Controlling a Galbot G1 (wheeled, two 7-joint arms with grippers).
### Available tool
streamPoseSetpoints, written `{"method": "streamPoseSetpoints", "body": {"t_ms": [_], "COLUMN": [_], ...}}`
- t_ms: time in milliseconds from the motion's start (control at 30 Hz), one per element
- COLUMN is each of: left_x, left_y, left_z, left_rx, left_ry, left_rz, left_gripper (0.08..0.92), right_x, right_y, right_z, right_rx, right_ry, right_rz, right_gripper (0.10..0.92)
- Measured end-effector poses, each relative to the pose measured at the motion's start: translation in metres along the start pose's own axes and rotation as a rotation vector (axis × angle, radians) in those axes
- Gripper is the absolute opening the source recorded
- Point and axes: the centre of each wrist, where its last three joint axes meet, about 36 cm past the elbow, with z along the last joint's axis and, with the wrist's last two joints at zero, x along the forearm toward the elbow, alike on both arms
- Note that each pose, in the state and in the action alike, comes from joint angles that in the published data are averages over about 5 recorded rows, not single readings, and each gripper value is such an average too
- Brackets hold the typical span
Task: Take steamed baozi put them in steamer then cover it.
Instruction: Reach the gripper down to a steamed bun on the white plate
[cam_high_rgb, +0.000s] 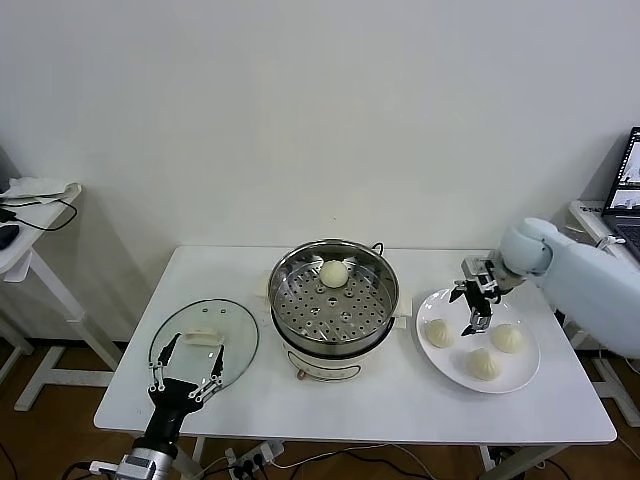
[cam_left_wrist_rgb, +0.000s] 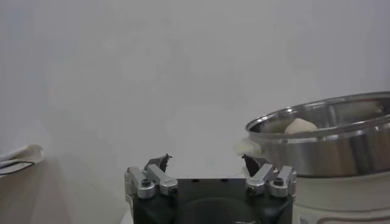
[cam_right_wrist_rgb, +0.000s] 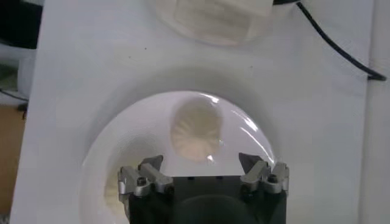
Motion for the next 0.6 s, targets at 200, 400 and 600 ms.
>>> {"method": "streamPoseSetpoints", "body": {"t_ms": [200,400,600], "left_x": [0.000,0.000,-0.002], "left_y": [0.001,0.002,0.002], "left_z": [0.000,0.002,0.004], "left_rx": [-0.003,-0.003,-0.003], "left_ry": [-0.001,0.002,0.006], "left_rz": [-0.003,-0.005,-0.006], "left_gripper": [0.823,0.823,0.823], "right_x": [-0.019,-0.034,-0.043], "right_y": [0.001,0.002,0.001], "right_z": [-0.001,-0.002,-0.003], "right_rx": [-0.023,-0.039,-0.047], "right_ry": [-0.009,-0.011,-0.010], "right_rz": [0.001,-0.010,-0.012], "right_gripper": [0.823,0.823,0.823]}}
